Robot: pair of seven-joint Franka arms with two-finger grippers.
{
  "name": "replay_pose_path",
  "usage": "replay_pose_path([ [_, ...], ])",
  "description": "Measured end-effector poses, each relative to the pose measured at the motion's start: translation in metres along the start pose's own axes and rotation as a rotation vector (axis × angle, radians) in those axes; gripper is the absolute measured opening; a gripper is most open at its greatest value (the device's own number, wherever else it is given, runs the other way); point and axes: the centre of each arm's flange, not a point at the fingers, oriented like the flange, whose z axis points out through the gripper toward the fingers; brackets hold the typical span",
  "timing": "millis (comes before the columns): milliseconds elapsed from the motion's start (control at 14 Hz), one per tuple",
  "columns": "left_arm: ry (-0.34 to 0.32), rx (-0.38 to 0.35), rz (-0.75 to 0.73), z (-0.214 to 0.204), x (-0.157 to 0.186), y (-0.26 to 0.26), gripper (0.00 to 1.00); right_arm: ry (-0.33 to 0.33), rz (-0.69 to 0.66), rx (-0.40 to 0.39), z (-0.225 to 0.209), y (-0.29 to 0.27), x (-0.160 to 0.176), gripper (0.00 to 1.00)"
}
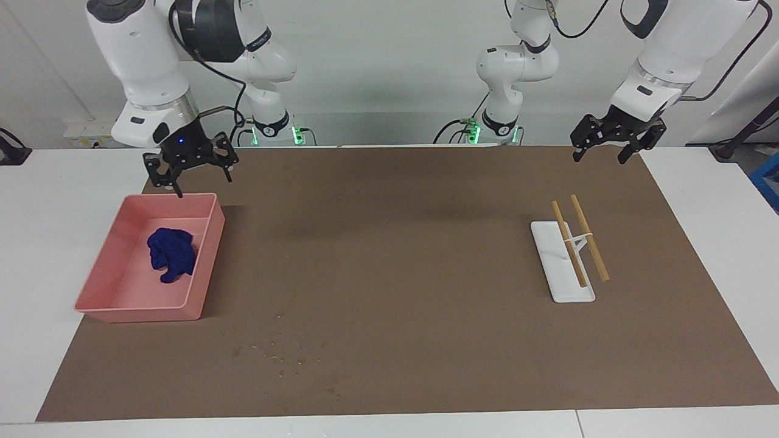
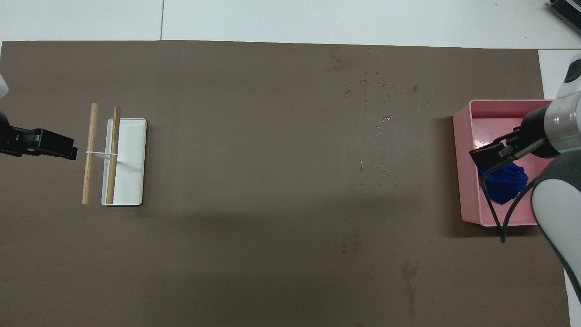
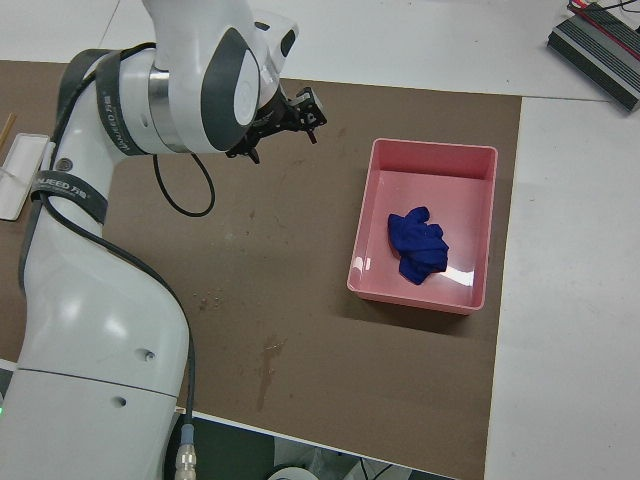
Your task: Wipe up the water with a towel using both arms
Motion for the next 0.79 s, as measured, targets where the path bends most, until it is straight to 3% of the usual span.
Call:
replay_pose_path([
  [571, 0.0, 0.0, 0.0, 0.0, 0.0, 0.0, 1.0, -0.027, 0.03, 0.014, -0.011, -0.007, -0.006, 1.0],
  [786, 0.0, 0.0, 0.0, 0.0, 0.0, 0.0, 1.0, -0.01, 0.118, 0.054, -0.015, -0.026, -0.001, 1.0],
])
